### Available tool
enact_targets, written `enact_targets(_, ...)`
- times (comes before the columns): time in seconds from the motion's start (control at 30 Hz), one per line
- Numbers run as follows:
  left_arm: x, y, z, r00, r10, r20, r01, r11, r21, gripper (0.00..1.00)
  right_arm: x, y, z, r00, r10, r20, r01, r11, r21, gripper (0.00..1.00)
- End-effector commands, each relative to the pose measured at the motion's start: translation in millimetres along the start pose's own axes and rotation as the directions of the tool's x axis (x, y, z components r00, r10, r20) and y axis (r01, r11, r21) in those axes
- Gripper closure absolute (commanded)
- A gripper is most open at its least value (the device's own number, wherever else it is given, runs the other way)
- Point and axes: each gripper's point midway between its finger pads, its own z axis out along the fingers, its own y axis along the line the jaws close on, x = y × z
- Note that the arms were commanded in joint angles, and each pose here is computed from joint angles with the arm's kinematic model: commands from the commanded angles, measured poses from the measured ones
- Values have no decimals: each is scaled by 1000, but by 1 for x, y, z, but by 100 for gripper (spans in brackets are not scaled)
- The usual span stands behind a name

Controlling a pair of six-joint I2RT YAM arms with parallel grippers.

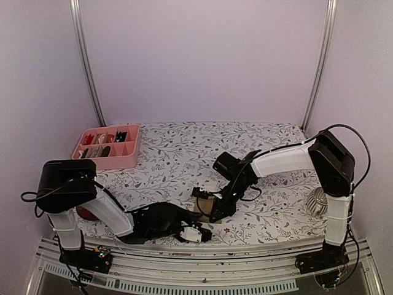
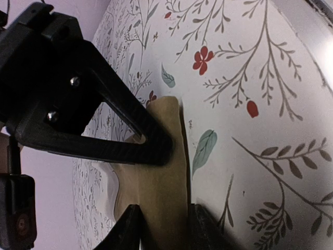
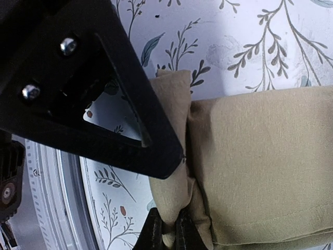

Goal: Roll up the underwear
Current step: Roll the underwear at the center of the board.

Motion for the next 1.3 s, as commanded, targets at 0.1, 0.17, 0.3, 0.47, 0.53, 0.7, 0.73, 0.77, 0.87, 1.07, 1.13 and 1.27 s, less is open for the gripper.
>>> enact_targets(0.1, 11, -19, 2, 999, 37, -40, -35, 999, 32, 93, 29, -10, 12, 992, 74, -98, -73, 997, 8, 95)
enact_targets(0.17, 10, -23, 1, 999, 28, -39, -26, 998, 51, 100, 27, -11, 10, 993, 76, -93, -75, 997, 13, 95)
enact_targets(0.3, 12, -36, 1, 999, -9, -53, 16, 992, 124, 100, 16, -11, 1, 996, 67, -63, -65, 997, 39, 92)
enact_targets(0.47, 16, -47, 2, 991, -89, -96, 109, 965, 236, 100, -4, -16, -36, 998, 53, 31, -59, 973, 224, 57)
enact_targets(0.53, 19, -49, 3, 983, -138, -122, 168, 945, 281, 100, -8, -24, -55, 994, 77, 79, -99, 938, 333, 45)
enact_targets(0.7, 30, -52, 1, 947, -255, -194, 312, 870, 381, 100, -1, -18, -91, 983, 46, 178, -136, 836, 532, 30)
enact_targets(0.73, 31, -52, 0, 938, -281, -204, 342, 852, 397, 100, 0, -16, -98, 980, 35, 197, -143, 810, 568, 28)
enact_targets(0.77, 32, -51, 0, 925, -311, -217, 376, 828, 416, 100, 1, -12, -106, 976, 14, 215, -144, 786, 602, 26)
enact_targets(0.87, 35, -48, -1, 880, -396, -263, 476, 742, 472, 100, 0, 2, -123, 962, -58, 267, -146, 717, 681, 23)
enact_targets(1.07, 35, -35, 3, 785, -536, -310, 606, 560, 566, 100, -7, 33, -138, 918, -227, 325, -104, 655, 749, 22)
enact_targets(1.13, 32, -32, 3, 751, -571, -332, 633, 479, 609, 100, -12, 45, -137, 904, -279, 325, -66, 658, 750, 22)
enact_targets(1.27, 38, -31, 8, 677, -612, -409, 685, 321, 654, 100, -19, 65, -124, 883, -396, 251, 47, 607, 793, 22)
